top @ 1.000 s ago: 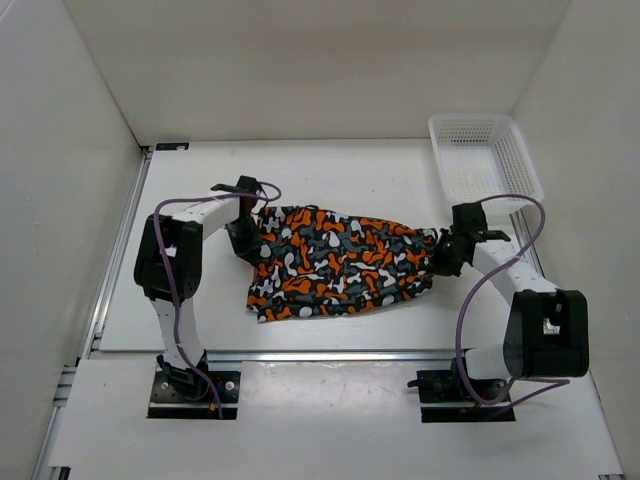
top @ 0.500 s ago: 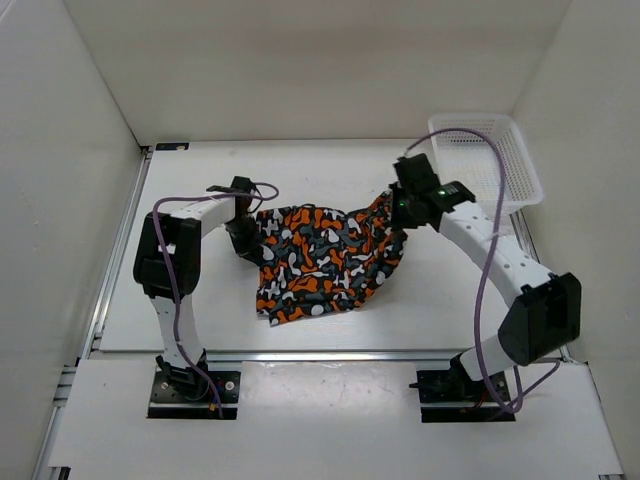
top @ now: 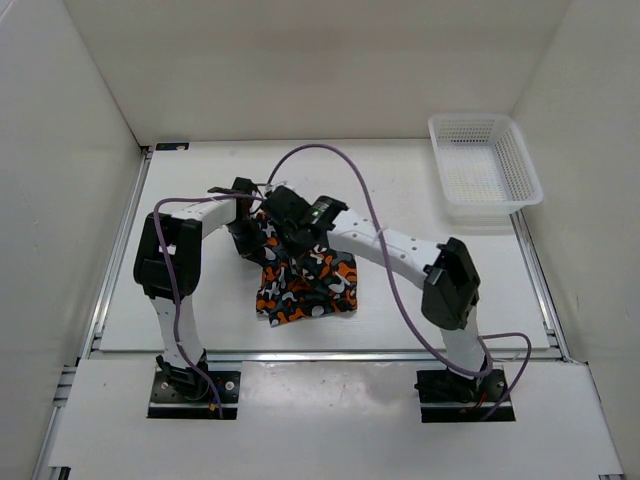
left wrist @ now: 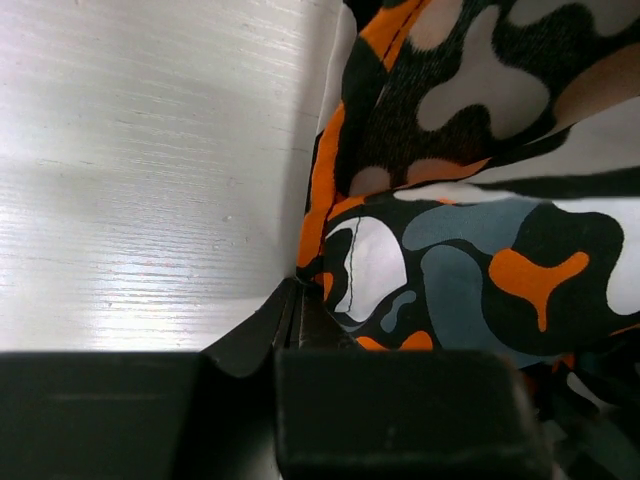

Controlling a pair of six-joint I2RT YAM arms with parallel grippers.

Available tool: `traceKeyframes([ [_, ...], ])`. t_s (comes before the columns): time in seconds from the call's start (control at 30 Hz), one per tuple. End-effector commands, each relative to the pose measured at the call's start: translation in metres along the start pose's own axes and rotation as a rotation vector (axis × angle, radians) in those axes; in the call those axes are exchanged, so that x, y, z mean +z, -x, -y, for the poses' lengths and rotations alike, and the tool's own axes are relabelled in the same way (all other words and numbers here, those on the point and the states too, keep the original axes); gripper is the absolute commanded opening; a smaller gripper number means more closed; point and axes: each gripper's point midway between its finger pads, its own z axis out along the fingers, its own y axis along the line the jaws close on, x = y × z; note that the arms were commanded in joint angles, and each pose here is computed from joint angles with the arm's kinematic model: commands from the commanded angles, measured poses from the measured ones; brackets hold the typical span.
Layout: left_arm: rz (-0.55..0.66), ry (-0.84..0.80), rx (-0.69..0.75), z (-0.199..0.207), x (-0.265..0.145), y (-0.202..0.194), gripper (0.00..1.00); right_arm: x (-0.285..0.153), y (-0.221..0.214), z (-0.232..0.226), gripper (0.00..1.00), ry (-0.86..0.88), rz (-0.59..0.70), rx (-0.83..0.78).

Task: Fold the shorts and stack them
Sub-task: Fold the shorts

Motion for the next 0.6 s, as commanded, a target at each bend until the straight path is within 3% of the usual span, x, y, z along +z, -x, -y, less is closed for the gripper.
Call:
traceKeyframes([
  [0.0,0.021,0.012,0.001,-0.004,0.01,0.003,0.1,0.013,0.0,-0.009,0.0,0.004,-0.023,-0.019],
  [0.4,0.114,-0.021,-0.061,-0.03,-0.031,0.017,0.1,0.044,-0.006,-0.032,0.0,0.055,-0.048,-0.009],
  [0.47,0.126,-0.04,-0.059,-0.03,-0.048,0.016,0.27,0.043,0.006,-0.042,0.15,0.093,-0.025,0.008],
  [0.5,0.144,-0.048,-0.068,-0.031,-0.057,0.02,0.34,0.045,0.007,-0.047,0.41,0.115,-0.031,0.008],
  [0.53,0.173,-0.048,-0.075,-0.032,-0.067,0.026,0.43,0.043,0.012,-0.054,0.57,0.147,-0.019,0.013],
  [0.57,0.207,-0.052,-0.071,-0.032,-0.082,0.026,0.63,0.033,0.016,-0.062,0.7,0.201,-0.005,0.017],
])
